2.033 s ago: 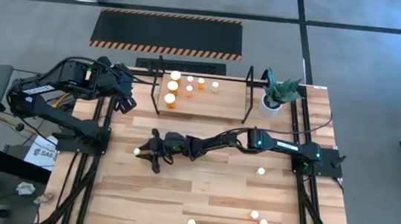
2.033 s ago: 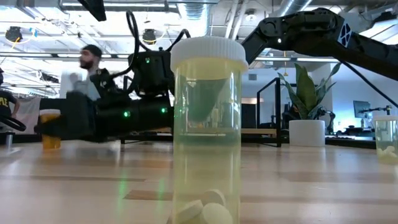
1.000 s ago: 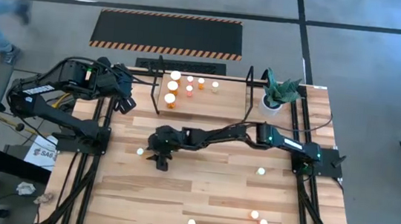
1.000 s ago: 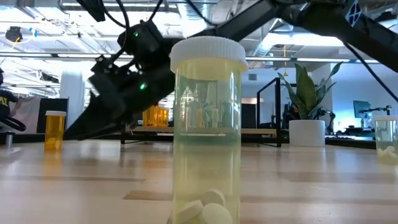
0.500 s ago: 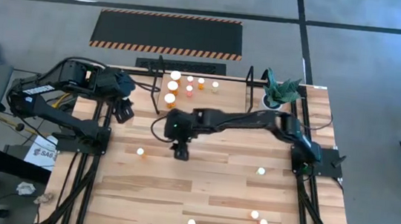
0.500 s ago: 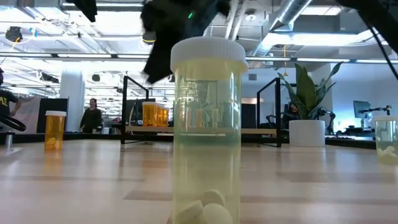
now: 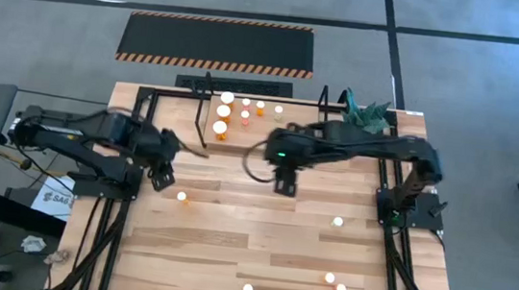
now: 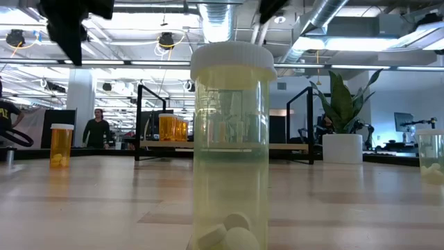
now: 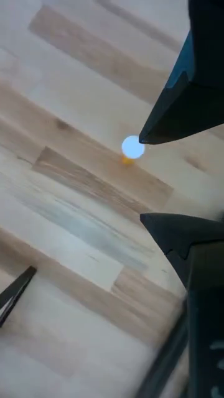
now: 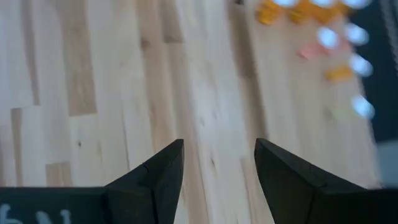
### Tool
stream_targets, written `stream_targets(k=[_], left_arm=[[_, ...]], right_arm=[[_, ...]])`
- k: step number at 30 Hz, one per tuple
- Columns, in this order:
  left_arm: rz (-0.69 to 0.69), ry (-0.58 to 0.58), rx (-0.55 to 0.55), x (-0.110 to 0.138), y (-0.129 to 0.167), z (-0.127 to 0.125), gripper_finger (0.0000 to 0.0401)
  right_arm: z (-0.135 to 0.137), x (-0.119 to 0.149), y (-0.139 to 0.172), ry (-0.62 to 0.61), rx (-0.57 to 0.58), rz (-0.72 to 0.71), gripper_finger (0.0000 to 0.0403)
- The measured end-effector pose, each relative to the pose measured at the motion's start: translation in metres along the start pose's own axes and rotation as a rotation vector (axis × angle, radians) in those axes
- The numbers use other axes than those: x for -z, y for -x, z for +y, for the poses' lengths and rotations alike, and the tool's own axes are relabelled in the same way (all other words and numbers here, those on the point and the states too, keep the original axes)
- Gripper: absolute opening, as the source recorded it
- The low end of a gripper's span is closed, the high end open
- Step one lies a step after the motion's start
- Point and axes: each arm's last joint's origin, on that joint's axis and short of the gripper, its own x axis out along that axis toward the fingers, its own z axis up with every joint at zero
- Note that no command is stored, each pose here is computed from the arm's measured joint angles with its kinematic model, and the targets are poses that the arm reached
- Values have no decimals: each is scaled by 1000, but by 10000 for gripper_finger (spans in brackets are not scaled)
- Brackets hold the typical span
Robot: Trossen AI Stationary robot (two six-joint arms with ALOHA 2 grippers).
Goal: Pick and place medicine bottles onto shelf by color
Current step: Put the top small orange pill bottle on the shelf aligned with the other small orange pill bottle
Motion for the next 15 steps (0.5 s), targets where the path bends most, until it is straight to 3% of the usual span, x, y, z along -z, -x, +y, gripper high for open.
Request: stream_targets(k=[7,15], left_arm=[[4,-5,105,22,-43,-17,178],[-9,-285,205,38,-56,-39,179]], right_arm=[[12,35,63,-169,153,-36,219],[36,61,89,-251,253,-50,219]])
